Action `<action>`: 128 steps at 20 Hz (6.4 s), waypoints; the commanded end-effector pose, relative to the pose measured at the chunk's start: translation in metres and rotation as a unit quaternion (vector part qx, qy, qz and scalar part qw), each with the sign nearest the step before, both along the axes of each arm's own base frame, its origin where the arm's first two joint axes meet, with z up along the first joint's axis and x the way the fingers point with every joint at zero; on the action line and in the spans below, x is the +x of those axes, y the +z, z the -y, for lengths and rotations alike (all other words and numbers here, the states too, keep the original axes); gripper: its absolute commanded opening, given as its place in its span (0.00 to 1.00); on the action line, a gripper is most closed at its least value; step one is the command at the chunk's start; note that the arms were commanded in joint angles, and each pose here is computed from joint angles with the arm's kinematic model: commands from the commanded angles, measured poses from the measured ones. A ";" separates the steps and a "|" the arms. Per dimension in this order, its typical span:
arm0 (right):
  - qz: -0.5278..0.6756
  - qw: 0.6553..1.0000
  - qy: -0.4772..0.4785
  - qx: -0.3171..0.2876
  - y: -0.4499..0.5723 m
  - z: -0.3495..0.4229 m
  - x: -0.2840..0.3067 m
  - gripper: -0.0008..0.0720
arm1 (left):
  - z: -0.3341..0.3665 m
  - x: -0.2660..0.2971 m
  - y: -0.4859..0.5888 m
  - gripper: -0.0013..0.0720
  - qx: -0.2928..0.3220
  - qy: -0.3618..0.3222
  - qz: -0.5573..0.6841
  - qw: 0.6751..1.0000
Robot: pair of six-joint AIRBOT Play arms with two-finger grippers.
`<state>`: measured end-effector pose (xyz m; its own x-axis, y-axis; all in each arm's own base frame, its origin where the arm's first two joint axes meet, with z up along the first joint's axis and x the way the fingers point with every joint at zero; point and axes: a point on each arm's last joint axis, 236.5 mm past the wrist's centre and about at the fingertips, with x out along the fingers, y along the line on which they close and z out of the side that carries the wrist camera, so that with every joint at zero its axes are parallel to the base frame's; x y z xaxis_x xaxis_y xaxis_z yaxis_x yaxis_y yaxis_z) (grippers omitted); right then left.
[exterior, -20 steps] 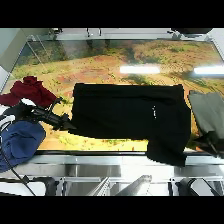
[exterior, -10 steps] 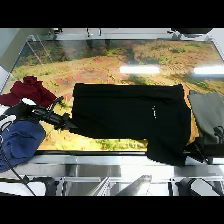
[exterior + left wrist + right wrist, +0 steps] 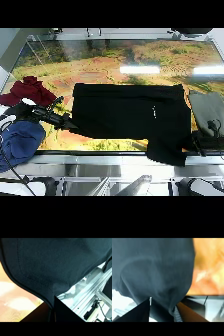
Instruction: Fold the shirts.
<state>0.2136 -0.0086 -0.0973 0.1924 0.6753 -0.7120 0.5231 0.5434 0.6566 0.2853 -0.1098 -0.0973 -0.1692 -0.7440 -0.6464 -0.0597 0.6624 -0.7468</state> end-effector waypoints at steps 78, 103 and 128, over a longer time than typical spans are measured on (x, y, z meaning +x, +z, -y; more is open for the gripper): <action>0.318 0.948 0.017 0.008 0.053 0.075 0.277 0.85 | -0.045 0.248 0.058 0.99 -0.010 0.080 0.162 0.984; 0.214 0.961 0.159 -0.069 0.000 0.004 0.267 0.04 | 0.082 0.233 0.113 0.04 -0.021 -0.024 0.237 0.971; 0.346 0.914 0.212 0.022 0.252 -0.118 0.257 0.04 | 0.287 0.175 0.040 0.03 0.016 -0.135 0.253 0.958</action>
